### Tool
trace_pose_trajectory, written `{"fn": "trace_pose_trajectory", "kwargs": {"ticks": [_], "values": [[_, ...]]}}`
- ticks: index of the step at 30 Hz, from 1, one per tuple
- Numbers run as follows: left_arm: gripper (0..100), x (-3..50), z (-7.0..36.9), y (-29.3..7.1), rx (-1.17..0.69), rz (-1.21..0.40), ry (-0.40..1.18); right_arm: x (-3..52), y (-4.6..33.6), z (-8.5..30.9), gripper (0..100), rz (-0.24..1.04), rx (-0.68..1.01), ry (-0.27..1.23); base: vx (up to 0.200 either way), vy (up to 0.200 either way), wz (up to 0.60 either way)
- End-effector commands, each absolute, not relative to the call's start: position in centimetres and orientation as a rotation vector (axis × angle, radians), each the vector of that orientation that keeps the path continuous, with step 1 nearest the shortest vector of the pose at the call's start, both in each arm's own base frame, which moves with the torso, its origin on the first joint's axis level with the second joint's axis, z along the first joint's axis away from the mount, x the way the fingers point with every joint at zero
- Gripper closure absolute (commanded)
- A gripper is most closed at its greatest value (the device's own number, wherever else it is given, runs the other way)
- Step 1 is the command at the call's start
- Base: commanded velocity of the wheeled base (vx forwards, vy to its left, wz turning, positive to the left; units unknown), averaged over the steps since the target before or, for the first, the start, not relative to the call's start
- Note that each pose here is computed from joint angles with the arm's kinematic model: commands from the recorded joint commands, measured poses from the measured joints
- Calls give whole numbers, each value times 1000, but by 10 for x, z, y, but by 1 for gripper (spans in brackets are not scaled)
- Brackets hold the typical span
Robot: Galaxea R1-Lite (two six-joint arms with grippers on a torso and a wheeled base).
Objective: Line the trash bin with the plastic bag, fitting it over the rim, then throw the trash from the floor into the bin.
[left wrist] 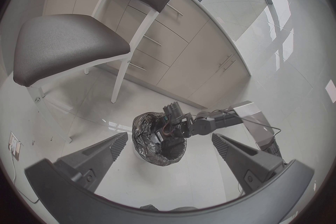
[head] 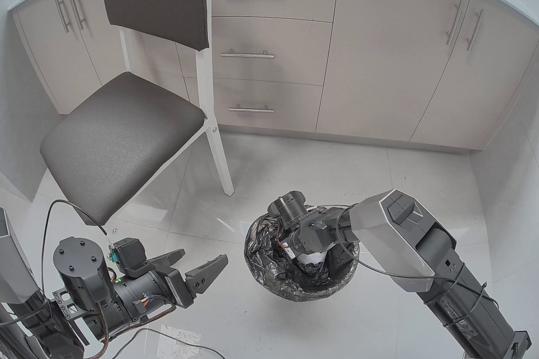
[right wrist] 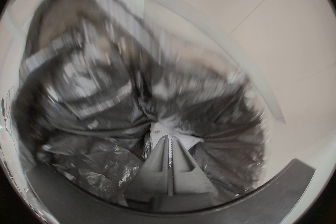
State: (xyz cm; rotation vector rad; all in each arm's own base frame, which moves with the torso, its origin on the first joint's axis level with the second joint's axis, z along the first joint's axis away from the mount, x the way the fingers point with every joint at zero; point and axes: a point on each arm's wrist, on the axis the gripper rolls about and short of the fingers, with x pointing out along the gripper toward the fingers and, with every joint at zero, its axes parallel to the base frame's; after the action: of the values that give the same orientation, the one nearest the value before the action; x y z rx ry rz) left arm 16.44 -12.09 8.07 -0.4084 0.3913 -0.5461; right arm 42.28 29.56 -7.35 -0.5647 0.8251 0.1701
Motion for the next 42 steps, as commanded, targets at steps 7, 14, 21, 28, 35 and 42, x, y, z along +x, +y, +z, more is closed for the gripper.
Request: {"fn": "trace_pose_trajectory", "kwargs": {"ticks": [7,14,21,28,35,42], "values": [[0,162,81,-120,-408,-546,391,424,304,3,100,191,-507,687,0,0,0],[0,163,80,-120,-407,-545,395,418,306,55,100,218,-512,602,0,0,0],[0,163,80,-120,-406,-544,398,404,308,104,100,264,-588,527,0,0,0],[0,160,81,-119,-402,-547,396,377,297,172,100,303,-669,480,0,0,0],[0,156,92,-116,-418,-562,338,309,271,256,100,358,-754,493,0,0,0],[0,144,118,-106,-363,-567,177,249,213,319,100,263,-826,529,0,0,0]]}}
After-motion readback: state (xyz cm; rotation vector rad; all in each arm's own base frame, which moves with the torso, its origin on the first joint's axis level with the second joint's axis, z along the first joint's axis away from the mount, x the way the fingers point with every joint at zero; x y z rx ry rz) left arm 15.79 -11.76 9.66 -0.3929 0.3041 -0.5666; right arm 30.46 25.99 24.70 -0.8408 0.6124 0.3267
